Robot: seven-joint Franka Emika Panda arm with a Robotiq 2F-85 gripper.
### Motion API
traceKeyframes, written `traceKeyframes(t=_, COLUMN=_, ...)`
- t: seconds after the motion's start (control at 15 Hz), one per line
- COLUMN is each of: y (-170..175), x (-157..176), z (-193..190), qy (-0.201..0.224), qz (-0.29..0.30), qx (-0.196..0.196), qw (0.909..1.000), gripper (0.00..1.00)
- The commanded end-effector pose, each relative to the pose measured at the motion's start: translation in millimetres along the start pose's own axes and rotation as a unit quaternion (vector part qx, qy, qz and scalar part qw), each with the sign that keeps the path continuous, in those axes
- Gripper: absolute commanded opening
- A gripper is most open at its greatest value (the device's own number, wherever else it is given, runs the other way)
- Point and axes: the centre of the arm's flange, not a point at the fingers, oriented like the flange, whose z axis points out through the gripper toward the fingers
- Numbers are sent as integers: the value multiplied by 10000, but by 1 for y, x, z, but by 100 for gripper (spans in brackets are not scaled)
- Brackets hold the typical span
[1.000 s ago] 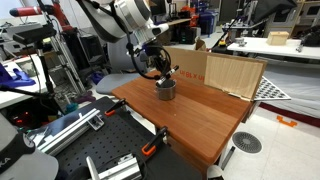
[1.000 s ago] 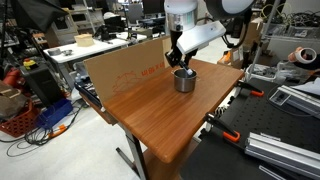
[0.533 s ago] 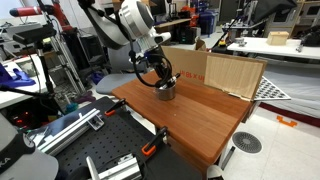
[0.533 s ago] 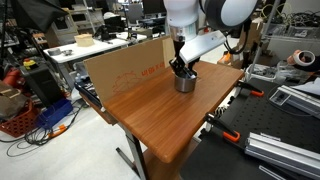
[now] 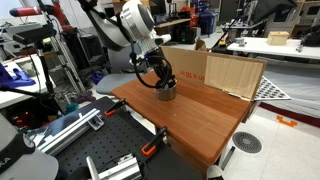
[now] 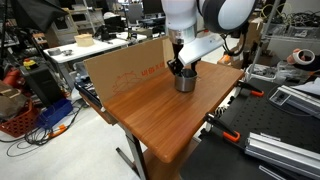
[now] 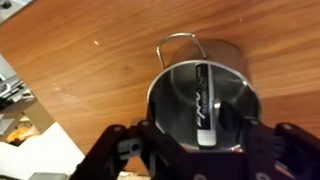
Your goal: Put the marker inside the cup
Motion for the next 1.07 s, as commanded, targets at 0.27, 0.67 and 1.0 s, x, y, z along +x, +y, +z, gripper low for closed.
traceKeyframes(t=0.27, y=-2, x=3, z=-1, qy=-69, qz=79, qx=130, qw=9999, gripper=100)
traceKeyframes(t=0.67, y=2, x=5, z=-27, qy=-191, qz=173, qx=448, qw=9987, gripper=100)
traceKeyframes(t=1.0, y=10, x=18, z=-70, qy=-247, qz=237, qx=874, qw=9956, gripper=100)
